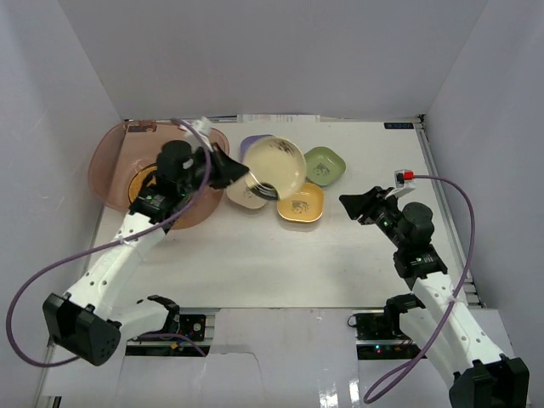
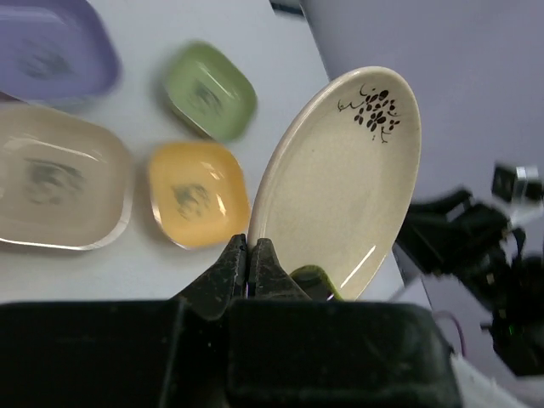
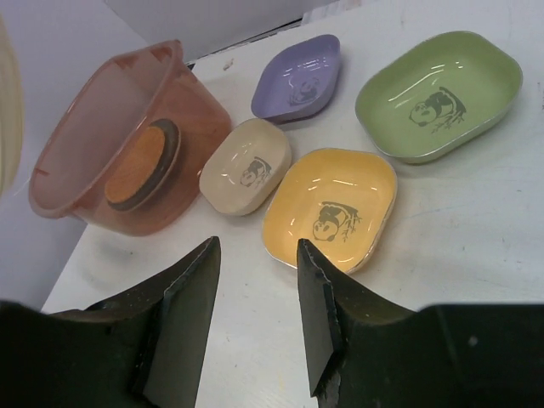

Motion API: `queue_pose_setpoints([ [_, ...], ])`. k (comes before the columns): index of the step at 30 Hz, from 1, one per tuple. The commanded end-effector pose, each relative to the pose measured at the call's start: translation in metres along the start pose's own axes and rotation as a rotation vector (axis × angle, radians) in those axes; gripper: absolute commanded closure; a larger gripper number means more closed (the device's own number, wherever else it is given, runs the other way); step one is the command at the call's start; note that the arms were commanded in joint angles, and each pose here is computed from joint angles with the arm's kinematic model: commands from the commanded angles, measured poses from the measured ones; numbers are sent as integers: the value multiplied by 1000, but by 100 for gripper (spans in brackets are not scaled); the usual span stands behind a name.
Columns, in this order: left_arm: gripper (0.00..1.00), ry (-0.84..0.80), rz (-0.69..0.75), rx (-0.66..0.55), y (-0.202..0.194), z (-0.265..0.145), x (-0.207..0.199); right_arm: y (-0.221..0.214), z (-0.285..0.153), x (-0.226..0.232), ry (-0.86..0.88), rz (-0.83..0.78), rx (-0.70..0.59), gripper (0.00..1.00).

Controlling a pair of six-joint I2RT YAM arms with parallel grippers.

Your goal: Place the plates into the plastic bin on the countertop

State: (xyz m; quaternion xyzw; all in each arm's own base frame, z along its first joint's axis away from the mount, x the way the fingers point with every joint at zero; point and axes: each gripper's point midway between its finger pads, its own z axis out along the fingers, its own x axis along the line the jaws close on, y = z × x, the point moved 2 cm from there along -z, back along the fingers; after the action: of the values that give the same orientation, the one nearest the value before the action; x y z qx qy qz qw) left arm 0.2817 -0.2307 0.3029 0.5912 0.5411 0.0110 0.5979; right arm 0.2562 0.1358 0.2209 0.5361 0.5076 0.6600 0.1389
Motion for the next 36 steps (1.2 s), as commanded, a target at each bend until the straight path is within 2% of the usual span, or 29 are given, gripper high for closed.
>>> queue_pose_setpoints([
  [1,100,240,-70,-202,63,-37,62,16,0,13,38,5,-23,52],
  [4,100,446,-140,-377,104,-67,122,1,7,12,65,18,49,52],
  [6,100,564,-210,-470,117,-93,166,-8,12,11,73,19,82,52],
  [9,100,665,-286,-557,122,-115,205,-18,18,3,49,13,114,50],
  [13,100,807,-320,-593,126,-128,242,-31,27,-4,42,14,157,49],
  [19,100,983,-365,-580,113,-133,289,-53,42,-14,18,19,222,47],
  [28,100,1141,-387,-524,76,-143,321,-84,59,-41,-77,31,308,31],
  [29,98,1160,-396,-513,68,-144,326,-91,63,-45,-91,46,333,30],
  [32,73,1181,-411,-499,57,-144,332,-98,74,-49,-111,67,355,29],
  [33,60,1172,-420,-491,53,-142,333,-102,77,-54,-131,72,368,29],
  [35,44,1148,-426,-489,50,-137,334,-98,84,-59,-162,64,355,29],
  [36,41,1145,-425,-491,50,-136,334,-98,87,-60,-171,62,353,29],
])
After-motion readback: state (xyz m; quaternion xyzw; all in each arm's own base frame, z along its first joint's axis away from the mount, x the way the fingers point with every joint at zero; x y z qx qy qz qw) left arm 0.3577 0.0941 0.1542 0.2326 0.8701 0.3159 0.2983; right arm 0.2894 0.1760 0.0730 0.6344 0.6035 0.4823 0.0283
